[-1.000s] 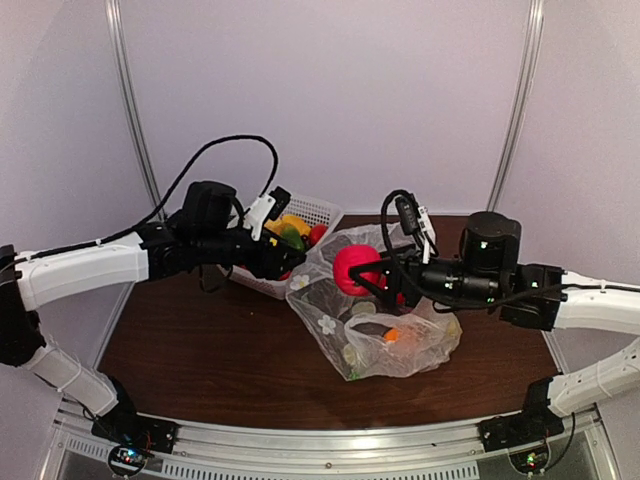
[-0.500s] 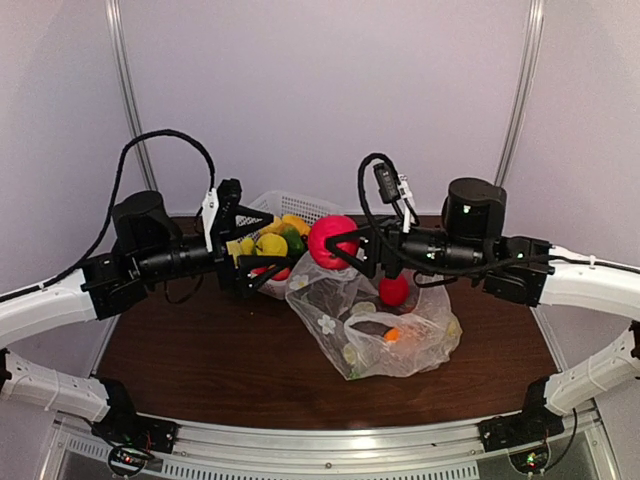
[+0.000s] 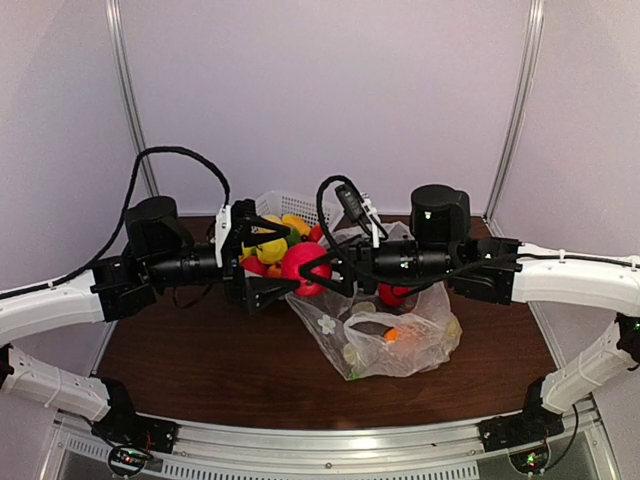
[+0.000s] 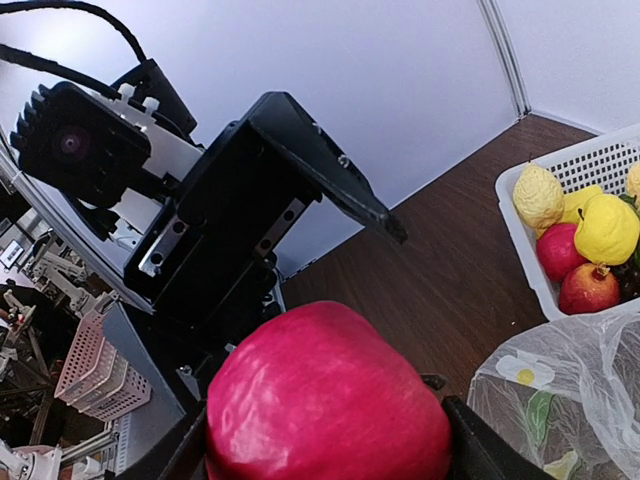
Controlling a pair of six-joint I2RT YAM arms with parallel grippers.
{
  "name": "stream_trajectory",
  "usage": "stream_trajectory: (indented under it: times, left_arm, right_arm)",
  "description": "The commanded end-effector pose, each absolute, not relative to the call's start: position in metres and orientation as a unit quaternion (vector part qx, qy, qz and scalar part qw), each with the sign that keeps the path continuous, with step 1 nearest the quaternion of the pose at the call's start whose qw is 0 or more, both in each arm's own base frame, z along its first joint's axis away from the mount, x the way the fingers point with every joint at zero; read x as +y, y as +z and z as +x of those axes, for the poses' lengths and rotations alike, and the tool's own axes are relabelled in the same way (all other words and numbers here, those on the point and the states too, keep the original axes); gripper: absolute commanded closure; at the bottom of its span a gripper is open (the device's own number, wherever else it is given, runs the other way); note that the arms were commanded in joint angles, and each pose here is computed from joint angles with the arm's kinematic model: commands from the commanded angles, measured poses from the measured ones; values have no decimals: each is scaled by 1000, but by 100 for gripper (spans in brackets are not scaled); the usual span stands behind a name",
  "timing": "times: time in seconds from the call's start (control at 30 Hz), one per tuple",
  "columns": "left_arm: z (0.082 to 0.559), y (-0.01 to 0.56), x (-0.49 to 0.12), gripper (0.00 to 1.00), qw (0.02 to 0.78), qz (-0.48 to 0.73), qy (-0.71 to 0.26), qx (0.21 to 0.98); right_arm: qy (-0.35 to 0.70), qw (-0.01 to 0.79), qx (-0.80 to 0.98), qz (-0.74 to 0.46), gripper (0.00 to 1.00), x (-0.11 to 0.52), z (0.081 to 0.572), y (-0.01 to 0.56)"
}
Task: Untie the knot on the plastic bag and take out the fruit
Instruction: Pass from the right arm to the left
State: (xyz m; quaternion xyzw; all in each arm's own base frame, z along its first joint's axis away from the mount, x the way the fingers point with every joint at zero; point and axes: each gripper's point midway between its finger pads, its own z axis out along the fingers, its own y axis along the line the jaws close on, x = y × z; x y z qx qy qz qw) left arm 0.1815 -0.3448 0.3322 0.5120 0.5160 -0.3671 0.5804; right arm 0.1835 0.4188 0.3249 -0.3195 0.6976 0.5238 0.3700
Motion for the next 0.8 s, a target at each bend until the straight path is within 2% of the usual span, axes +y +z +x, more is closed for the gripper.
stream_trajectory:
  times: [0.0,0.37,0.77]
  left_arm:
    - [172,337,-352,2,574,536,-380,488]
    - [176,323,-361,3,555,548,-368,506]
    - [176,322,-362,32,550,549,-371,509]
  right_arm:
    - [546,373,675,-326,35,421,175,347]
    - [554,368,673,-325,35,423,173,347]
    - [551,366,677,-323,33,423,174,343]
